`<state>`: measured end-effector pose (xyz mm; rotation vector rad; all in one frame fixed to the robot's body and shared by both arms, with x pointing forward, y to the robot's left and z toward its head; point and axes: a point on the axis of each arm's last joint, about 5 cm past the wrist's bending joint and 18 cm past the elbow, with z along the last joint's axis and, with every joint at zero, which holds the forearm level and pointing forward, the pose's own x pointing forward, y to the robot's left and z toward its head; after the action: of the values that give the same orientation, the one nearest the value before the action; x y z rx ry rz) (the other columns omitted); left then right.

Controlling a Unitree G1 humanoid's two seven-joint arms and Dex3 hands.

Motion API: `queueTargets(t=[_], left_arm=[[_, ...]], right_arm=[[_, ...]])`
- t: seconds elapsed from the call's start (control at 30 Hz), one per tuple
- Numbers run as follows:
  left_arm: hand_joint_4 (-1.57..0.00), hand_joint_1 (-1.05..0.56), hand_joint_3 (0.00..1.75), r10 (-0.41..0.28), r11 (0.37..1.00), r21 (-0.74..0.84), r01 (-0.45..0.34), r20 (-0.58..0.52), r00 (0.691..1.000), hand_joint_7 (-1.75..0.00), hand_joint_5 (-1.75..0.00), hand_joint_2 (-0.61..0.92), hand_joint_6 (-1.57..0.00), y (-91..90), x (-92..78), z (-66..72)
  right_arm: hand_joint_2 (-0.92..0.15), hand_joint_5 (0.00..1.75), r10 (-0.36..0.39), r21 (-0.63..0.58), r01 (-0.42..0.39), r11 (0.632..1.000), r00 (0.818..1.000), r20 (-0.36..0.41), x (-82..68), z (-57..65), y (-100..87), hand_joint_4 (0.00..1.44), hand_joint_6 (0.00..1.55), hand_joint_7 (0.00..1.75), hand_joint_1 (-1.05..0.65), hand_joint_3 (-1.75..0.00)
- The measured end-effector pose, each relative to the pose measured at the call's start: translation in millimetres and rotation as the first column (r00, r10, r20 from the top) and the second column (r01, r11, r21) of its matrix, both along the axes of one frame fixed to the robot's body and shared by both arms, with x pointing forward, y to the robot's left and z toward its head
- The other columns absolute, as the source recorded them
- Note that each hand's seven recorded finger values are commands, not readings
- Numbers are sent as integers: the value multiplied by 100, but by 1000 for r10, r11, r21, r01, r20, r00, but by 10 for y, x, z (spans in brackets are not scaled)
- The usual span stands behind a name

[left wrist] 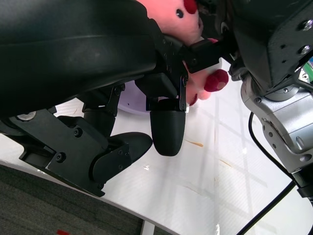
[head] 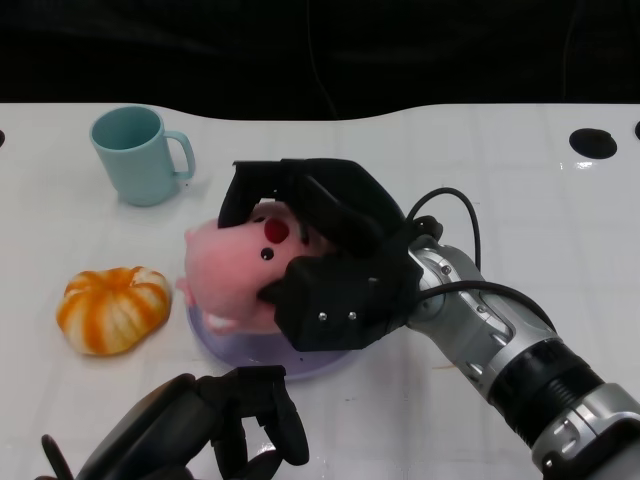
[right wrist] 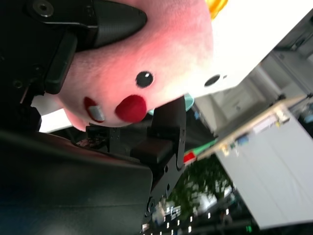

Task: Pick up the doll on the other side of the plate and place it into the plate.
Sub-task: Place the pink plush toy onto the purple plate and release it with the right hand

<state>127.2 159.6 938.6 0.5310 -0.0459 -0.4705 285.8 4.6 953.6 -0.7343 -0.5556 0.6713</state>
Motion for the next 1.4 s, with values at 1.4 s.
queueTargets(t=[1.4], left_arm=[[-67,-19,104,-11,1000,27,10,12,1000,-132,-167,57,-66,-53,63,-18]], right_arm=[[-92,20,71,-211,-67,975,997,11,-210,289,-1107,0,7,2,-81,-19]])
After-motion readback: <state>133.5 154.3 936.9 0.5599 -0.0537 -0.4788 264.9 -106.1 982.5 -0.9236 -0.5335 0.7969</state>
